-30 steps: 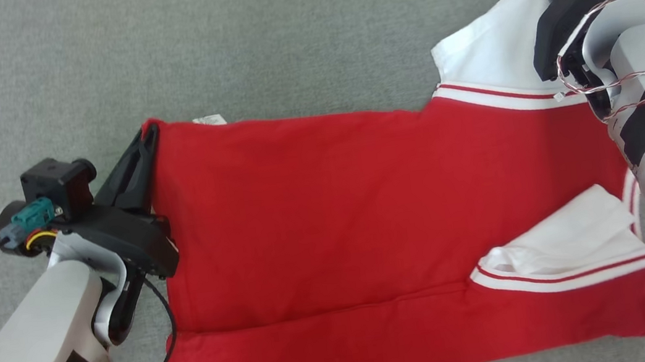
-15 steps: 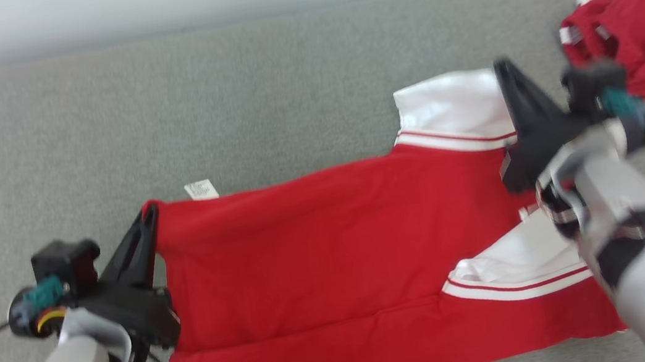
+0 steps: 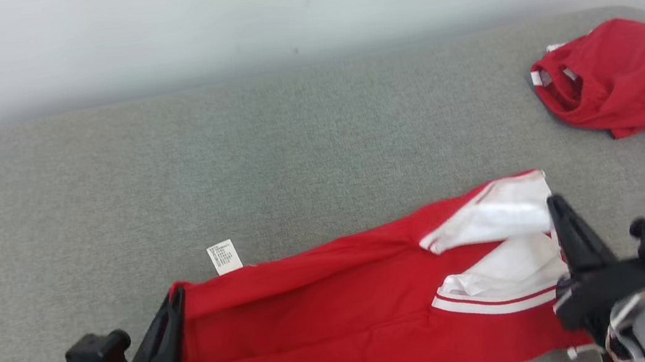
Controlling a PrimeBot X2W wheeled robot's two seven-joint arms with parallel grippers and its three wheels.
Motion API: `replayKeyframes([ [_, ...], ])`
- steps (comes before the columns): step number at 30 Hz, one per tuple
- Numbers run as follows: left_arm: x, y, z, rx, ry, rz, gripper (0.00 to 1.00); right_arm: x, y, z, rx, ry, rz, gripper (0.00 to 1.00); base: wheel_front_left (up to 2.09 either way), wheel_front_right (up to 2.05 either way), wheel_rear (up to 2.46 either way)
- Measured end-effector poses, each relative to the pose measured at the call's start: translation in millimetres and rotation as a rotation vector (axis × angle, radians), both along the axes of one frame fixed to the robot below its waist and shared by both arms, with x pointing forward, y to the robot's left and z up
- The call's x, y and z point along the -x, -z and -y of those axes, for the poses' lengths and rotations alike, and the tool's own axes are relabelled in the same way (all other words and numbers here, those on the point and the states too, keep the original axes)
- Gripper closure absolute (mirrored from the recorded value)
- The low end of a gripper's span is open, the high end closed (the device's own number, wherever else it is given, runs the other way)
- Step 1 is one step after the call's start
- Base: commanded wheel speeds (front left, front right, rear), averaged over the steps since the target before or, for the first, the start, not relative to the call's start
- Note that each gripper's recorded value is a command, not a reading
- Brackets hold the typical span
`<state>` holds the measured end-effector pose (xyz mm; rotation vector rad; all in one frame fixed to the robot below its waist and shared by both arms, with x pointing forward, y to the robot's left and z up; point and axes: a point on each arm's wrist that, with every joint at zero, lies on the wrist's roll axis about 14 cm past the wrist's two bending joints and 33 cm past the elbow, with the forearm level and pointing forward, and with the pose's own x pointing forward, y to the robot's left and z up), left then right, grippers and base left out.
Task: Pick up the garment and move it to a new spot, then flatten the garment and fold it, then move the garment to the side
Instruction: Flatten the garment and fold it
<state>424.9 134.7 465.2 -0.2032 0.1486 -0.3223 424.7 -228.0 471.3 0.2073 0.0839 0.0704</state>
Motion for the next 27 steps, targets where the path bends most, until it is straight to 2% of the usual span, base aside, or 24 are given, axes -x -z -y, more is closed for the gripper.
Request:
replayKeyframes([
  [6,22.7,0.8,-2.4,0.021,-0.024,0.004,1.00,38.6,11.3,4.3,-0.059,0.043,-0.030,1.00,0.00,0.00,0.00],
  [11,42.3,10.2,-3.3,0.028,-0.040,-0.016,1.00,71.1,31.7,6.1,-0.088,0.075,-0.117,1.00,0.00,0.00,0.00],
  [17,47.9,13.0,-8.4,0.030,-0.071,-0.016,1.00,87.2,37.4,-2.0,-0.105,0.083,-0.154,0.99,0.00,0.00,0.00],
  [18,49.2,13.6,-7.9,0.009,-0.065,-0.011,0.56,87.8,36.3,-1.8,-0.097,0.082,-0.154,0.04,0.00,0.00,0.00],
  [19,49.2,12.0,-9.3,0.006,-0.073,-0.004,0.00,88.3,34.3,-0.8,-0.096,0.086,-0.149,0.00,0.00,0.00,0.00],
  [27,48.5,-17.8,-27.3,-0.009,-0.153,0.105,0.00,88.1,12.4,8.1,-0.072,0.100,-0.090,0.00,0.00,0.00,0.00],
])
